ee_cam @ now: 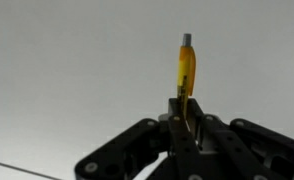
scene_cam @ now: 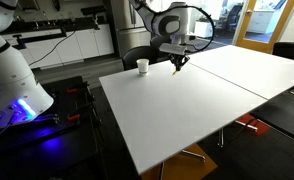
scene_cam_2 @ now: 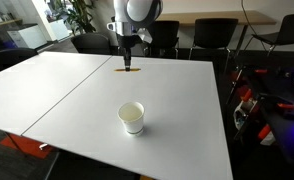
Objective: Move the yellow pen to the right side of the table
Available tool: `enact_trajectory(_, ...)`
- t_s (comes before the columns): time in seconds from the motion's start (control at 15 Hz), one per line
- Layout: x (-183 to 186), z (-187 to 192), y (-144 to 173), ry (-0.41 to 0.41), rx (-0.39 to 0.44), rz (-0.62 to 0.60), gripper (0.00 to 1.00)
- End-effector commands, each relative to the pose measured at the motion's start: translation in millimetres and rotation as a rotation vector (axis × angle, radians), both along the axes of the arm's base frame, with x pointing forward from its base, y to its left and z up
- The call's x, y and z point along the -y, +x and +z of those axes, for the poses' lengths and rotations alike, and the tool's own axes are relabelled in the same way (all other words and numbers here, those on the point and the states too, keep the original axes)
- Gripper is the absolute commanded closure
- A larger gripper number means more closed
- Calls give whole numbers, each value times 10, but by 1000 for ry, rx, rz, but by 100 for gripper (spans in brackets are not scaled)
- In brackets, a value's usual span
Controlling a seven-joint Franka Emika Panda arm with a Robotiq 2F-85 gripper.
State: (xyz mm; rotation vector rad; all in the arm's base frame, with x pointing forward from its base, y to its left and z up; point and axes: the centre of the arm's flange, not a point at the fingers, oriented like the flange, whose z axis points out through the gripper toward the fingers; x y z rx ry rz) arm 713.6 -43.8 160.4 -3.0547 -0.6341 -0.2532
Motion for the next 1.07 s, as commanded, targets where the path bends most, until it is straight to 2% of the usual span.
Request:
enact_trajectory(0.0, 434, 471, -215, 37, 7, -140, 97)
enact_trajectory(0.27, 922, 563, -206, 65, 25, -267, 97)
enact_trajectory(0.47, 1224, 454, -219, 43, 19, -315, 97)
enact_trajectory(1.0, 1638, 53, -292, 36, -26, -426, 97)
